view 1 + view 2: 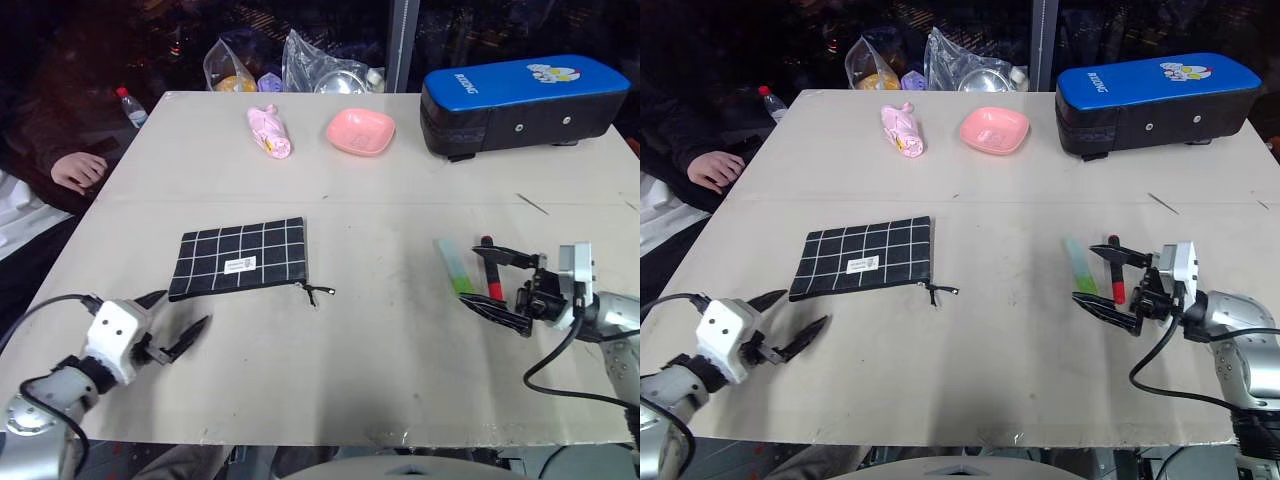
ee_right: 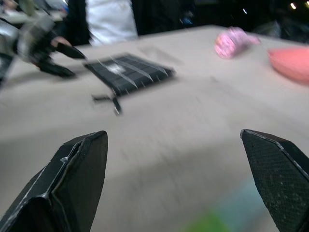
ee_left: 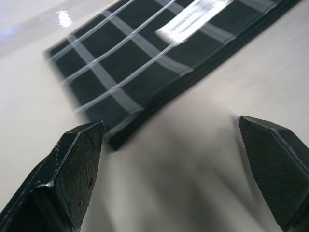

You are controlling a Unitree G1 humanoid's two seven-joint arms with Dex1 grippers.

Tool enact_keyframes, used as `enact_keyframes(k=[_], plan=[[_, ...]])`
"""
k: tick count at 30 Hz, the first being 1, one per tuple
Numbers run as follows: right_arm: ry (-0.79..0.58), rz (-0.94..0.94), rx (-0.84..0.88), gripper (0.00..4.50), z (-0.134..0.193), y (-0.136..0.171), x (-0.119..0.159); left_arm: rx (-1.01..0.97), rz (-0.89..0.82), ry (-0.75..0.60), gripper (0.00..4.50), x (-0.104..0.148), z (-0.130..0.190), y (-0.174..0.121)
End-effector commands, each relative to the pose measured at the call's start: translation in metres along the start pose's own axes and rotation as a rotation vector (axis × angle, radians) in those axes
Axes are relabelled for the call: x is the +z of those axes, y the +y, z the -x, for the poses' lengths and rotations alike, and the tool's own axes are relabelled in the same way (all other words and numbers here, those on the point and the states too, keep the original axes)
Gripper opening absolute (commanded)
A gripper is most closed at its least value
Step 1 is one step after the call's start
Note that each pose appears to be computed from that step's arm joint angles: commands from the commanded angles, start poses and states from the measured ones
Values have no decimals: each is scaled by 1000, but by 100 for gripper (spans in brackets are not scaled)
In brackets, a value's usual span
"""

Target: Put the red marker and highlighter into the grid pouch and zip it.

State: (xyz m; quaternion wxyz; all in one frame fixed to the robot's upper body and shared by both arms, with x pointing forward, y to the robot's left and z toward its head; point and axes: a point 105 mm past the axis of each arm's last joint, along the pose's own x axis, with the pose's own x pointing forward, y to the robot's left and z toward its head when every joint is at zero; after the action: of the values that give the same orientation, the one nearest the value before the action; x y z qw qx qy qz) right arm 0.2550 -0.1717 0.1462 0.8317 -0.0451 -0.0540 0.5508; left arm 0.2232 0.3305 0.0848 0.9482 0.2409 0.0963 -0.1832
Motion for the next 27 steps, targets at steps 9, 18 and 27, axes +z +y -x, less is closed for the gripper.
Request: enact_keyframes(k=[9, 18, 27], plan=[[-34, 23, 27, 445, -12, 2, 15, 144, -397, 49, 450, -2, 14, 70], [-37, 32, 20, 445, -13, 3, 16, 142, -572, 112, 450, -6, 2, 88], [-38, 33, 5, 445, -12, 5, 16, 75, -693, 66, 450, 2, -20, 79]])
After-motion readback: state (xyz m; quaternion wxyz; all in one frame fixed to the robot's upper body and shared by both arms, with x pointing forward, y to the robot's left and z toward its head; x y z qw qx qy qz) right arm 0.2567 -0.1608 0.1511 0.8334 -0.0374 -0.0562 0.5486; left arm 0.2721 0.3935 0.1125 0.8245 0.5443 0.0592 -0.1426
